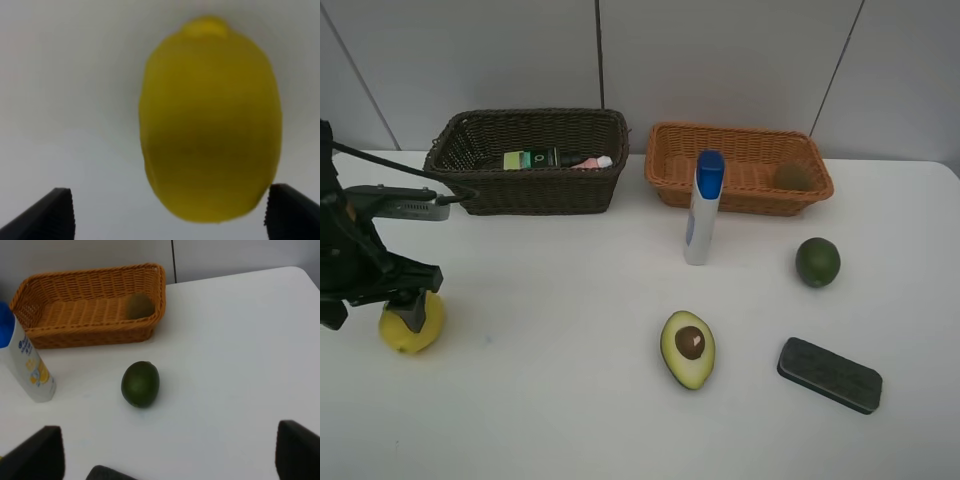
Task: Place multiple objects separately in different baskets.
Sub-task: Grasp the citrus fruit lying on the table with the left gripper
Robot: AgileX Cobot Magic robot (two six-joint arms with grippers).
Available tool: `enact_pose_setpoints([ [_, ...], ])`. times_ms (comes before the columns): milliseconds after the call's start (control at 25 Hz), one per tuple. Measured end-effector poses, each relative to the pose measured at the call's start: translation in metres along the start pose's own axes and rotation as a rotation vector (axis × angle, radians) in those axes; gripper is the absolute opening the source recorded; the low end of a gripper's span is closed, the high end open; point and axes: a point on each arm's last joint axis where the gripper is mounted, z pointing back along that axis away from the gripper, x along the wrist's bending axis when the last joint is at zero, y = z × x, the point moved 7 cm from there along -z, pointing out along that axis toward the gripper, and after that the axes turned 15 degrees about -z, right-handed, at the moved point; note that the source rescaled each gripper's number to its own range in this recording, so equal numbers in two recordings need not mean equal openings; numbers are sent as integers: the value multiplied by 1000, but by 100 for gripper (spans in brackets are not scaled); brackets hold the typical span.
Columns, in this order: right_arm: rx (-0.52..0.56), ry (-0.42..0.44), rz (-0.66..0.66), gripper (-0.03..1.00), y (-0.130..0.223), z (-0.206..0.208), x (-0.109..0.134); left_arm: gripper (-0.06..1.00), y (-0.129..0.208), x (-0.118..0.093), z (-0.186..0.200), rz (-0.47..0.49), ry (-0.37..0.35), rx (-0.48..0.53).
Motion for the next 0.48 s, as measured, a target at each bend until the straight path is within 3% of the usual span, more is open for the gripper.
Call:
enact_pose_setpoints([
  [280, 0, 0, 0, 100, 0, 0, 0, 100, -20, -4, -31, 2, 19, -44],
  [480, 0, 0, 0, 100, 0, 0, 0, 98, -17, -8, -48, 17, 34, 7],
])
